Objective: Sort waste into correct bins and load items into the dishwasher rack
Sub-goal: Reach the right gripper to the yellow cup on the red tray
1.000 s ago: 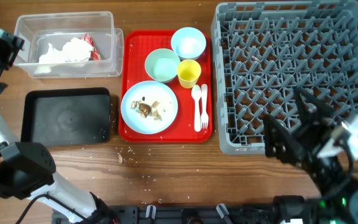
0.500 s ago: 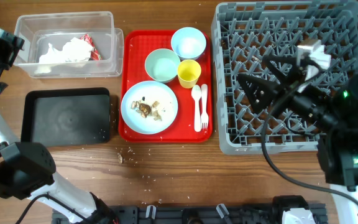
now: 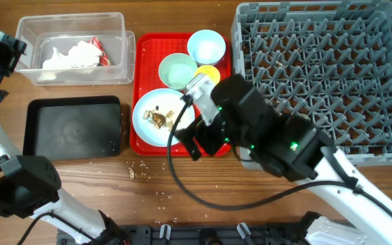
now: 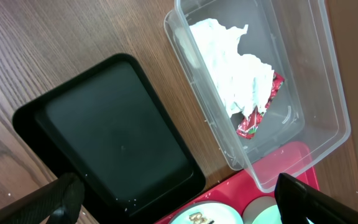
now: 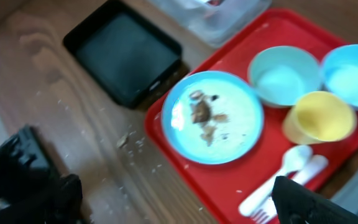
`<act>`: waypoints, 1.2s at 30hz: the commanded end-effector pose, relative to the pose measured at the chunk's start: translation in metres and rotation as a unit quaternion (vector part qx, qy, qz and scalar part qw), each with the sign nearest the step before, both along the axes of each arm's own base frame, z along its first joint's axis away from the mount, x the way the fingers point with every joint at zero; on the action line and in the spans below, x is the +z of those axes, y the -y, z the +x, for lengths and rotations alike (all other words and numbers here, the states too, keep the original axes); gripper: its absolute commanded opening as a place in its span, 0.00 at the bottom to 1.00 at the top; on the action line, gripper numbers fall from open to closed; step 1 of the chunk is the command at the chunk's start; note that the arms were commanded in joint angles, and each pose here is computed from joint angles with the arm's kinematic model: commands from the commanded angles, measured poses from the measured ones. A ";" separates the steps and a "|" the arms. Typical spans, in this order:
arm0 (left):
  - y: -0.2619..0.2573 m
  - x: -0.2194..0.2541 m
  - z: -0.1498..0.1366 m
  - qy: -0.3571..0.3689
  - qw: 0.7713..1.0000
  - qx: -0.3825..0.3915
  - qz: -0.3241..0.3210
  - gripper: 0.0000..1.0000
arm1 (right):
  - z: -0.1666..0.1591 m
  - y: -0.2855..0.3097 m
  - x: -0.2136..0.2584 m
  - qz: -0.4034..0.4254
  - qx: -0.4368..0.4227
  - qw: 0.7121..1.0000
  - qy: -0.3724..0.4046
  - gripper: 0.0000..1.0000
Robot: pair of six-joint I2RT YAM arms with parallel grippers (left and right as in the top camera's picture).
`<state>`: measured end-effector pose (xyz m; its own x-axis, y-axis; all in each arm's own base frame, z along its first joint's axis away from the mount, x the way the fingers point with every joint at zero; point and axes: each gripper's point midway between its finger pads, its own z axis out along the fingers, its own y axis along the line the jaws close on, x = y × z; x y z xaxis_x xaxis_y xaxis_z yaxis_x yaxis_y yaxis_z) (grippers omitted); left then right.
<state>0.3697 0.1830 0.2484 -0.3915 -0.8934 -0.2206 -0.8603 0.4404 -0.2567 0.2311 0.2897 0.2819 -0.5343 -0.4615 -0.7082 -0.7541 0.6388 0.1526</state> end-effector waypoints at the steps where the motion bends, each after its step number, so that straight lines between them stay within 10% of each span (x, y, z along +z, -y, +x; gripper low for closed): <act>1: -0.002 0.002 -0.001 0.001 1.000 0.002 0.005 1.00 | -0.011 -0.014 0.015 0.033 0.028 0.999 -0.015 1.00; 11: -0.002 0.002 -0.001 0.001 1.000 0.003 0.005 1.00 | -0.015 -0.020 0.019 0.086 -0.026 0.992 -0.089 1.00; 24: -0.002 0.002 -0.001 0.001 1.000 0.002 0.005 1.00 | 0.070 0.001 -0.008 0.002 -0.196 0.980 0.038 0.99; 28: -0.002 0.002 -0.001 0.001 1.000 0.002 0.005 1.00 | 0.099 0.000 -0.071 -0.095 -0.233 0.967 0.038 0.72; 36: -0.002 0.002 -0.001 0.001 1.000 0.002 0.005 1.00 | 0.163 -0.005 -0.120 -0.109 -0.305 0.942 0.085 0.72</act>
